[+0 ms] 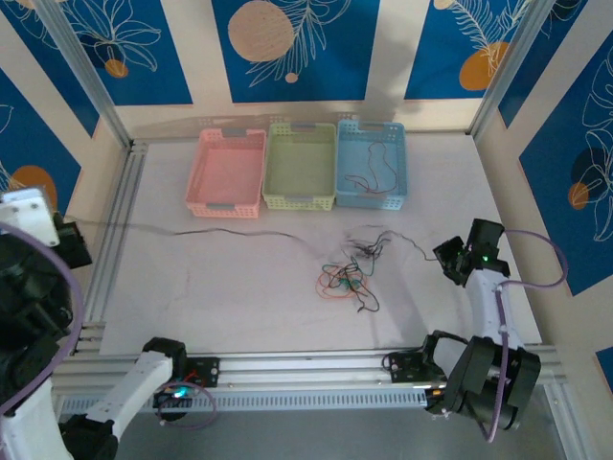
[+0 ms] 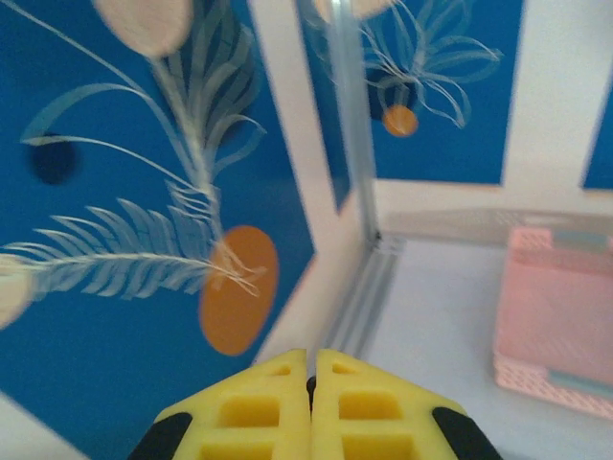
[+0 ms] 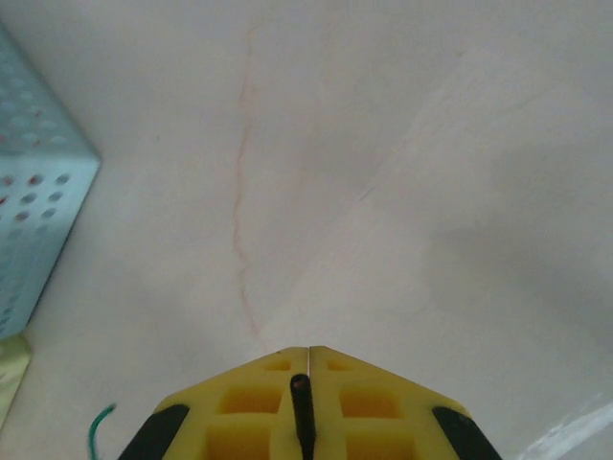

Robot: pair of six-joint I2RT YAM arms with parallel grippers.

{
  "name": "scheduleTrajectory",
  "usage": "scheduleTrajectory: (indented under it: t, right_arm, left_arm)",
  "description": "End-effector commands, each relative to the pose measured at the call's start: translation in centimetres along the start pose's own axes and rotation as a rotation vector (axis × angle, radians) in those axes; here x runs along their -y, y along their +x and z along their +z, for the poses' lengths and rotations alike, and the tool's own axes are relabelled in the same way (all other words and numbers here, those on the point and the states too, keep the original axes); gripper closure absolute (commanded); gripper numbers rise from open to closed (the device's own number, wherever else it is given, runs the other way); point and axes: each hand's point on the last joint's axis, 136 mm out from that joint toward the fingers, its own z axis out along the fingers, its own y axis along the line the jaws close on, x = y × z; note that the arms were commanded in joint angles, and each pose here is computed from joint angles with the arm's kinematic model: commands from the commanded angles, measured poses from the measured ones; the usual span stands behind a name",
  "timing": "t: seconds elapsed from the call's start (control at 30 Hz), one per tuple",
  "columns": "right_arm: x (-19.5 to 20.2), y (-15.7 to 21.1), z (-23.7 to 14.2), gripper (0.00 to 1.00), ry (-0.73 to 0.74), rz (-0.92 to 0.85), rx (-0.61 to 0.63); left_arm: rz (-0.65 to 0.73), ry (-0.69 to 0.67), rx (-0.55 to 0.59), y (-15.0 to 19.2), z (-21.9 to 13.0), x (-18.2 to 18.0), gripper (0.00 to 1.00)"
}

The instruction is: Untangle the cables

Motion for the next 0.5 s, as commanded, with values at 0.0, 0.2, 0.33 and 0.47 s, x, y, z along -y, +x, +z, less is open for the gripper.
scheduleTrajectory:
  t: [0.0,0.2,0.33,0.47]
  right_arm:
    - [1.8,-1.5,0.8,1.00,0.076,0.060,0.075]
    - [1.1,-1.7,1.9,1.00,0.055,0.078,0.050]
    - [-0.7,-0.8,1.9,1.00,0.010,0.028,0.027]
    - [-2.1,0.3,1.9,1.00,-0.038,-0.031,-0.009]
  left_arm:
    - [0.022,-0.170,0.054,-1.6,-1.5,-4.1,1.00]
    - [-0.018,-0.125,0.121,-2.8,-2.5,-4.7,1.00]
    - [-0.029,0.102,0.069,-1.7,-1.1,0.5,1.00]
    - [-0.063,0.315,0.057,-2.7,-0.5,5.3,1.00]
